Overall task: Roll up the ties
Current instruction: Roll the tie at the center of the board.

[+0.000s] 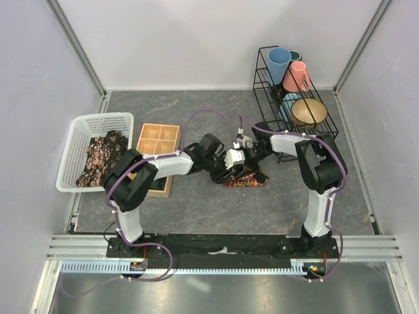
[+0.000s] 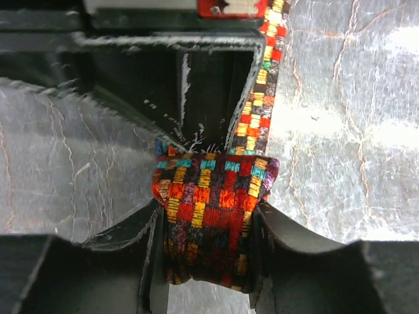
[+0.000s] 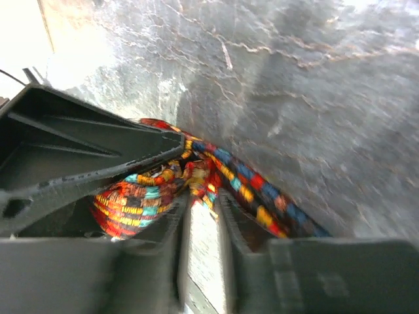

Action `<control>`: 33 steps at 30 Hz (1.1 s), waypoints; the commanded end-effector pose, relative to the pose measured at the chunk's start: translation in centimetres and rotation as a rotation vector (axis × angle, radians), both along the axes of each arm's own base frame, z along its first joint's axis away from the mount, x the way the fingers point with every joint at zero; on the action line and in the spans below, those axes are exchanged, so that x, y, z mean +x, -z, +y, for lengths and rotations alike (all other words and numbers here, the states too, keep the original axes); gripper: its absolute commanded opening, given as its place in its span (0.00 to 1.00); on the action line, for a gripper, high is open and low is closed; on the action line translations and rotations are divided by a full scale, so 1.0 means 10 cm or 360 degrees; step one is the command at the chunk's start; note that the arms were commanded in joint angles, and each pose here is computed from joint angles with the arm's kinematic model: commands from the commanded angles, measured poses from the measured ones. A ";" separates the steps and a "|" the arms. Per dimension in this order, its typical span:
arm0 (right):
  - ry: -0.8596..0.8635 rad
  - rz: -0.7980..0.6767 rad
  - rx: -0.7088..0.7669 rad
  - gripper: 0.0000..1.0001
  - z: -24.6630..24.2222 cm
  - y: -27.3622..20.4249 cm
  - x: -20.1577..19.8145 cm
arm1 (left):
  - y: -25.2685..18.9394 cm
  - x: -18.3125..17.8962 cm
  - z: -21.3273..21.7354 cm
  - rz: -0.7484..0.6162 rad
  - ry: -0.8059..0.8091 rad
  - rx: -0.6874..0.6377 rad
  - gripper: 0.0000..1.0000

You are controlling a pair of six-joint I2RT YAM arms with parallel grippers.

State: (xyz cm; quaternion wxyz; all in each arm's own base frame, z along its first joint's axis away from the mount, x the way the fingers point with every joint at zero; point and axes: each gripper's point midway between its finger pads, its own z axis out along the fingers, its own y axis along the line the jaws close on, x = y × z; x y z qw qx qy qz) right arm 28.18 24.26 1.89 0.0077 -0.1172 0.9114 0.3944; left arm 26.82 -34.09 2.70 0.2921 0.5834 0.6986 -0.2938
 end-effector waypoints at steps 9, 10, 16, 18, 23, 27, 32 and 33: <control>0.0000 -0.0097 0.0064 0.38 -0.22 -0.42 0.14 | 0.24 -0.11 0.42 0.0012 -0.0014 0.0631 0.10; -0.0002 -0.0085 0.0119 0.38 -0.18 -0.47 0.12 | 0.26 -0.11 0.43 0.0018 -0.0011 0.0652 0.10; 0.0046 0.0036 0.0323 0.48 0.07 -0.56 0.02 | 0.31 -0.12 0.43 0.0028 -0.0027 0.0690 0.12; 0.0026 0.0014 0.0339 0.50 0.15 -0.56 0.00 | 0.34 -0.13 0.43 0.0031 -0.0026 0.0705 0.13; 0.0020 0.0068 0.0296 0.50 0.22 -0.41 -0.05 | 0.34 -0.13 0.43 0.0023 -0.0043 0.0718 0.18; 0.0019 0.0071 0.0204 0.44 0.18 -0.22 -0.03 | 0.35 -0.13 0.48 0.0025 -0.0085 0.0746 0.21; -0.0045 0.0095 0.0111 0.15 0.10 -0.03 -0.09 | 0.36 -0.17 0.50 0.0046 -0.0110 0.0742 0.34; -0.0053 0.0098 0.0094 0.07 0.07 -0.01 -0.11 | 0.35 -0.17 0.49 0.0060 -0.0122 0.0731 0.36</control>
